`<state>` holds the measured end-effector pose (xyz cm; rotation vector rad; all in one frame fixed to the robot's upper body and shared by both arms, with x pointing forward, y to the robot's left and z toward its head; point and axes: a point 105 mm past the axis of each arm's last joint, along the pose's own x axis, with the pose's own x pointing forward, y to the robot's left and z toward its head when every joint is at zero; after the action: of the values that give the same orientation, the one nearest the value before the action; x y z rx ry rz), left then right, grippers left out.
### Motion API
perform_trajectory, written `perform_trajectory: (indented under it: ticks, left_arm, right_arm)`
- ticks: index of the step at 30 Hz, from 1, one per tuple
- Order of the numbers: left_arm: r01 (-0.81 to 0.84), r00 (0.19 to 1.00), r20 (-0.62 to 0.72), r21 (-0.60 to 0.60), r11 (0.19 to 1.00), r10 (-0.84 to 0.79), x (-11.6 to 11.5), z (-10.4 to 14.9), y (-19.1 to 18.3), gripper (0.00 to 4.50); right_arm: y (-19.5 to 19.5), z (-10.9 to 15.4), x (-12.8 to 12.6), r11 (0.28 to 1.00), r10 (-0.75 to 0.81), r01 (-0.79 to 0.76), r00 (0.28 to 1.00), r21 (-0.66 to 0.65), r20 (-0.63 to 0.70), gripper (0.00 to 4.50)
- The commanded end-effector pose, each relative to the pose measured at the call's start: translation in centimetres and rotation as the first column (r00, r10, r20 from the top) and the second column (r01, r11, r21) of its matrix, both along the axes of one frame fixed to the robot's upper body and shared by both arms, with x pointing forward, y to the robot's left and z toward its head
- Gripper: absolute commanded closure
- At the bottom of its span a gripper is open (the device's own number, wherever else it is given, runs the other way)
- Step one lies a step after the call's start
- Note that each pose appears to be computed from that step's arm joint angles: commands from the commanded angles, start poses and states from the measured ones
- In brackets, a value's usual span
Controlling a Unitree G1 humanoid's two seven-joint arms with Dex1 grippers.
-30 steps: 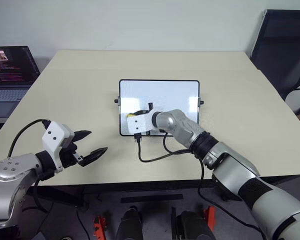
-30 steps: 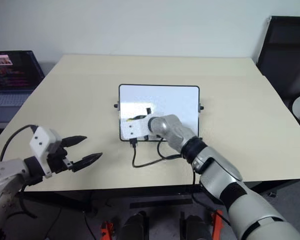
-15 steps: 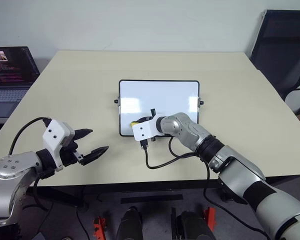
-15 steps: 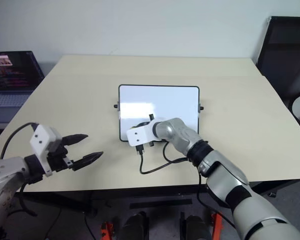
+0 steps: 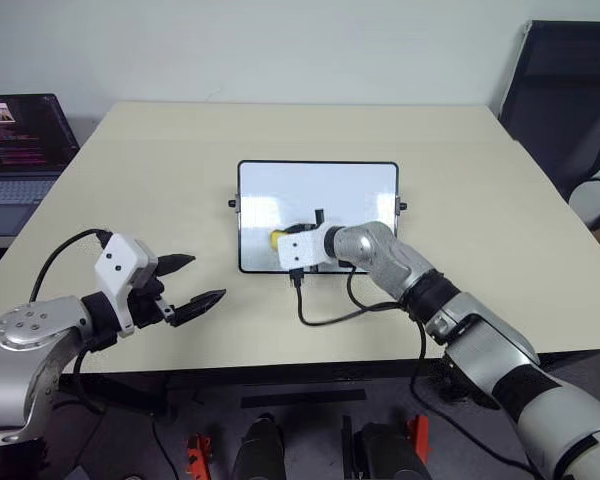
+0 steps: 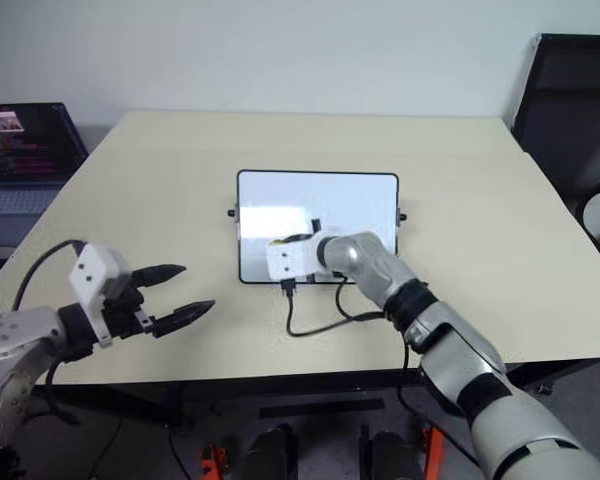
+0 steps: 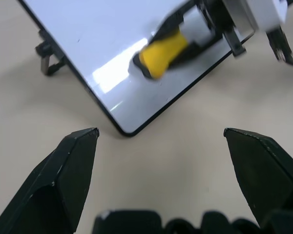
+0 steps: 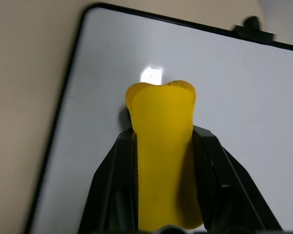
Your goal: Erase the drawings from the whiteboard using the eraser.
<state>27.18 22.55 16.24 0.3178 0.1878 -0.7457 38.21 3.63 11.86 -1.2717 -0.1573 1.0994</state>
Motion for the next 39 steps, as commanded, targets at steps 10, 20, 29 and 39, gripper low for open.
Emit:
perform_trajectory:
  ticks: [10,20,29,39]
  left_arm:
    - [0.407,0.904,0.144,0.005,0.913,-0.403,-0.3,5.1,-9.6,0.00]
    - [0.609,0.782,0.150,0.024,0.793,-0.605,2.1,5.2,-14.3,0.00]
    - [0.715,0.681,0.128,0.098,0.693,-0.721,3.6,3.8,-16.6,0.00]
    - [0.730,0.662,0.147,0.097,0.677,-0.735,3.8,3.7,-17.9,0.00]
  right_arm:
    - [-13.1,6.7,-1.2,0.525,-0.426,0.621,0.784,0.582,-0.452,3.38]
    - [-25.4,3.9,-5.1,0.109,-0.628,0.885,0.414,0.452,-0.659,3.38]
    - [-26.0,0.6,-4.4,0.018,-0.599,0.925,0.314,0.380,-0.737,3.38]
    - [-26.7,-1.1,-2.7,-0.045,-0.579,0.930,0.274,0.366,-0.768,3.38]
